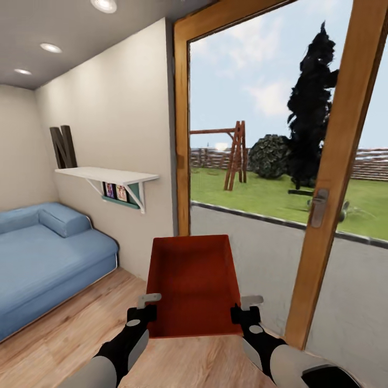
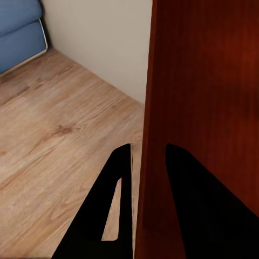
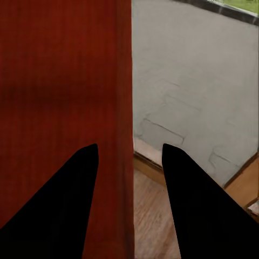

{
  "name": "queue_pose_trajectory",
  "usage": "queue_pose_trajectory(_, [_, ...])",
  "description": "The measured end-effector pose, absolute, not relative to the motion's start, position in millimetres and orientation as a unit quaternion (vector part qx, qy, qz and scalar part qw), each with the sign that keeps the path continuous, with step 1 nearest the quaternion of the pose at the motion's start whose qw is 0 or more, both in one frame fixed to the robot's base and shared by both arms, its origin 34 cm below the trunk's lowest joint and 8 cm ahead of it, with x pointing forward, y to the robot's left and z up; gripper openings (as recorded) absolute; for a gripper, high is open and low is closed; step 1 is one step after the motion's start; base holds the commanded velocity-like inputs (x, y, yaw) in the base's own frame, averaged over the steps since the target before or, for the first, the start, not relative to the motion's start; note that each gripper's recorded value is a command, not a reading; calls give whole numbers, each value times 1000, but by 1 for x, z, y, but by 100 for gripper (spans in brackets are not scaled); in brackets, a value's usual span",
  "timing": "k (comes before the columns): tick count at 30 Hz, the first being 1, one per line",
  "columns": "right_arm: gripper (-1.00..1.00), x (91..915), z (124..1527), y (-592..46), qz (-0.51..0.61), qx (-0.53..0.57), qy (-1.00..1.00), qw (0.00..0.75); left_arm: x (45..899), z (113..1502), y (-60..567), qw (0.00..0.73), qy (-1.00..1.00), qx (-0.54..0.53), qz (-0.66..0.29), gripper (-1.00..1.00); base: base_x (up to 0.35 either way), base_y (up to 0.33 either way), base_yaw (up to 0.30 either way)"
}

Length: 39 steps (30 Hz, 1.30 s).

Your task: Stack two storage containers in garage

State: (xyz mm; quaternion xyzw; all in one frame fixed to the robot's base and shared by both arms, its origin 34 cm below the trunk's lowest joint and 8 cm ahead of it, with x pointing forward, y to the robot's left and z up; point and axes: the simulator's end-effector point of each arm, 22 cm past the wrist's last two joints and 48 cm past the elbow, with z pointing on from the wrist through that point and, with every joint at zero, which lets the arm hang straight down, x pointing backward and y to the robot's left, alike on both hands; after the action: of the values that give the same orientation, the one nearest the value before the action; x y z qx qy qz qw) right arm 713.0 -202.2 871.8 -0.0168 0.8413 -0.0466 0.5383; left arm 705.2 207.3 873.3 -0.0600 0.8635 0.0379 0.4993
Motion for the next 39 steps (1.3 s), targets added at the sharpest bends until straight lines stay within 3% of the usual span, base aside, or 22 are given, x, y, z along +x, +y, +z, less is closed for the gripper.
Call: queue_pose_trajectory(39, [-100, 704, 869, -205, -49, -18, 846, 530, 697, 869, 205, 491, 868, -60, 37, -100, 0, 0, 300])
